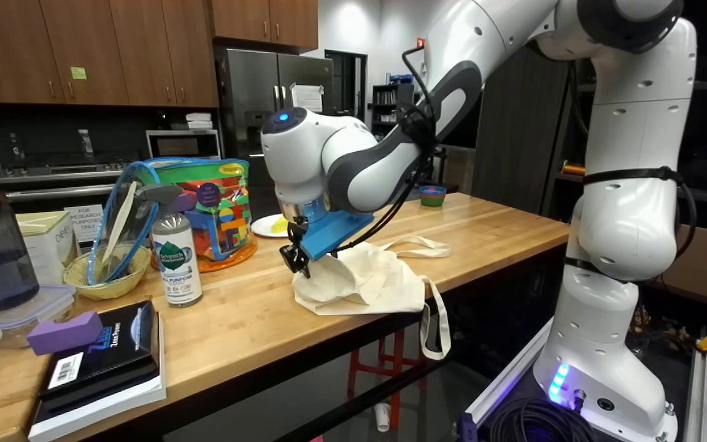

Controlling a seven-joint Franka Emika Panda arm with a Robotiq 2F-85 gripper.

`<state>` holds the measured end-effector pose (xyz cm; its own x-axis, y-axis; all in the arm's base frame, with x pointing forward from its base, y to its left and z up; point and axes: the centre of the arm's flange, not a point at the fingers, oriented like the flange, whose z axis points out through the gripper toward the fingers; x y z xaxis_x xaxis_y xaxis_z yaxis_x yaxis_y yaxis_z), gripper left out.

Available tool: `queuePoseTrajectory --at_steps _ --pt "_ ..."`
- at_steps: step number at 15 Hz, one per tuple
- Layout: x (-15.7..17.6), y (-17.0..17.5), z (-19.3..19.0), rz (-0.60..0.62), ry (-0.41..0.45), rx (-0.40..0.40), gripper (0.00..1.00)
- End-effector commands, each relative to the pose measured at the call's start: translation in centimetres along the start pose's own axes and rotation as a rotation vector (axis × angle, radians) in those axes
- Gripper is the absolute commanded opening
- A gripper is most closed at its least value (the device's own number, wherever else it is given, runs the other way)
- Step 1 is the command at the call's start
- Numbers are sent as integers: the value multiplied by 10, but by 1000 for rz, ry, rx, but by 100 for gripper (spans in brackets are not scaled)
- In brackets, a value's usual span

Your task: Unfold the bag

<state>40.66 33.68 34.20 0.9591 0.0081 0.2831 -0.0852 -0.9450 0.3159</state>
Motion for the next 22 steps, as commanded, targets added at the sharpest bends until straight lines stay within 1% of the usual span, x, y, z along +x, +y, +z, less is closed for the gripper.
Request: queuePoseTrajectory --at_steps 1,3,4,6,7,9,12,15,18,22 --pt "8 -5 -5 -33 11 17 44" --pt "10 -5 -11 -74 0 39 30" --pt "13 -2 -15 -97 -6 57 20" --pt "20 3 -24 -154 -25 96 5" --pt "25 5 -27 -179 -34 104 1" --pt "41 15 -34 -213 -61 121 0" --pt "68 37 -39 -222 -130 225 1" --pt "92 59 -38 -185 -199 331 1" --pt "113 83 -35 -134 -250 427 1" --pt "139 123 -30 -46 -285 513 1"
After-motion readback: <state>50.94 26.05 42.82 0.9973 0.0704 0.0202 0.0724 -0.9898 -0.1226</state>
